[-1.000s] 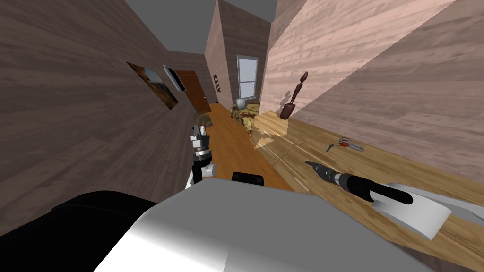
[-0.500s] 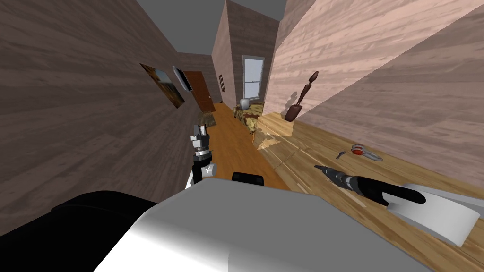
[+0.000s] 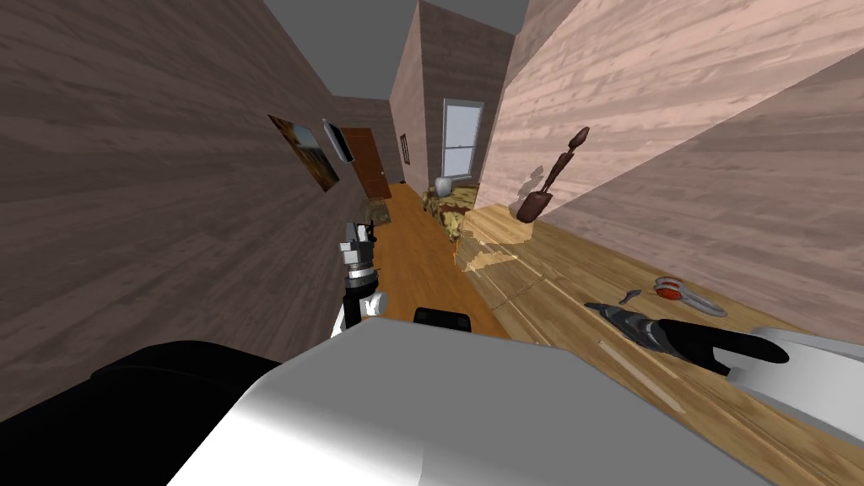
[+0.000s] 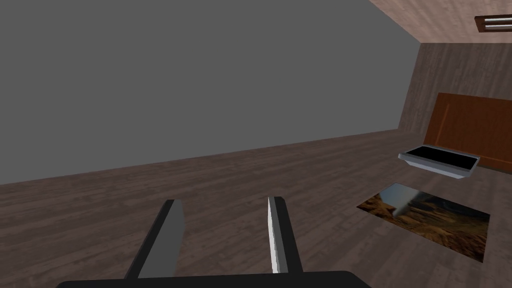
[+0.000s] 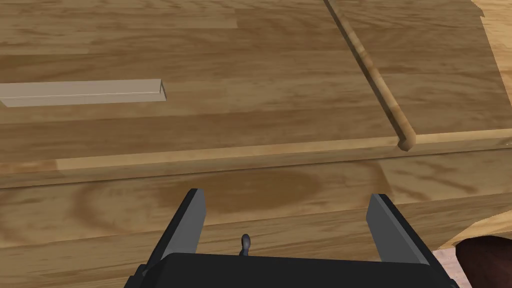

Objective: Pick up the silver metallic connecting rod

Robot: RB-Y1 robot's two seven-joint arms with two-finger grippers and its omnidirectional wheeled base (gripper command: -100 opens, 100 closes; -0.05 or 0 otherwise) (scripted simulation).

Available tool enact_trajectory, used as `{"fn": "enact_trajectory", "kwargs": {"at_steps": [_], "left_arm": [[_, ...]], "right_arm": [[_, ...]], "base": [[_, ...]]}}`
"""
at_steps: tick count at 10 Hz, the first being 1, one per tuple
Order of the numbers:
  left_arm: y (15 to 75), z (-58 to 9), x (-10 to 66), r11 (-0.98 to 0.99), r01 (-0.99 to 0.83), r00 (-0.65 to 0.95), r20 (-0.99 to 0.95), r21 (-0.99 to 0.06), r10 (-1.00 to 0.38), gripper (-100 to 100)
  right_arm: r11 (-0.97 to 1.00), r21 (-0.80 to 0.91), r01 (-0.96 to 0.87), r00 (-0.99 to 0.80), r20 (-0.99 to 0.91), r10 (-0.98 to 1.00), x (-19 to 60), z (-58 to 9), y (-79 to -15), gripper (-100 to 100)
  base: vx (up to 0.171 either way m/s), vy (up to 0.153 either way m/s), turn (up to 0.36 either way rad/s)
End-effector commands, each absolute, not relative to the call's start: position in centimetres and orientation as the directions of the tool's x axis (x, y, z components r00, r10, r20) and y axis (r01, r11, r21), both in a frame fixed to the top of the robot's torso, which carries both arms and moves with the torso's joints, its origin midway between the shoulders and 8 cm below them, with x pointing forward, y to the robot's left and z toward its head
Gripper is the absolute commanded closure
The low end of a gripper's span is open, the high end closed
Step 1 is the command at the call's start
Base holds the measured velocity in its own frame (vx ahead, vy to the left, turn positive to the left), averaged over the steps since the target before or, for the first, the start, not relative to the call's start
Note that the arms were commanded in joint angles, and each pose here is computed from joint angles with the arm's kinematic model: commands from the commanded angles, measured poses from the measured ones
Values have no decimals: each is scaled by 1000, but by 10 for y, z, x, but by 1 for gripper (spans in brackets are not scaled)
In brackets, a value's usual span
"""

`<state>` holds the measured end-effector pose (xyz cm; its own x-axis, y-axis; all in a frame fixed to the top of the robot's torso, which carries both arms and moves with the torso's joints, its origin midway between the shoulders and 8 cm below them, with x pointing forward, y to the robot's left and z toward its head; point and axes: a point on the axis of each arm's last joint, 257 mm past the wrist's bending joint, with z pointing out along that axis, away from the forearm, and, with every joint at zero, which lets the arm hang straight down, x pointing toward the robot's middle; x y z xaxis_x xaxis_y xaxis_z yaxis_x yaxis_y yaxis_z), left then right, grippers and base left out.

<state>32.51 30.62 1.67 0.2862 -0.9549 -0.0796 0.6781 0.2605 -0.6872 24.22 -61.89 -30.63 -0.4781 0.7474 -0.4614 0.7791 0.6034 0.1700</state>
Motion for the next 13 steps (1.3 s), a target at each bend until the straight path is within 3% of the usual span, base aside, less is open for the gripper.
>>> {"fn": "enact_trajectory", "kwargs": {"at_steps": [1,3,7,12,13], "left_arm": [[306,17,325,261,678,286,-80,-687,-955,0],[306,17,325,260,678,286,-79,-687,-955,0],[306,17,325,261,678,286,-80,-687,-955,0],[306,17,325,261,678,286,-80,-687,-955,0],[306,17,325,260,678,286,-79,-687,-955,0]], "right_arm": [[605,164,779,-479,-468,743,244,-304,-627,-100],[581,105,807,-474,-469,745,224,-305,-646,-100],[492,-33,870,-441,-496,748,177,-295,-697,-100],[457,-74,886,-430,-495,755,154,-295,-709,-100],[455,-75,887,-429,-496,755,153,-295,-710,0]], "base": [[40,-22,-15],[23,-12,42],[156,-135,146],[96,-115,54],[7,-9,2]]}}
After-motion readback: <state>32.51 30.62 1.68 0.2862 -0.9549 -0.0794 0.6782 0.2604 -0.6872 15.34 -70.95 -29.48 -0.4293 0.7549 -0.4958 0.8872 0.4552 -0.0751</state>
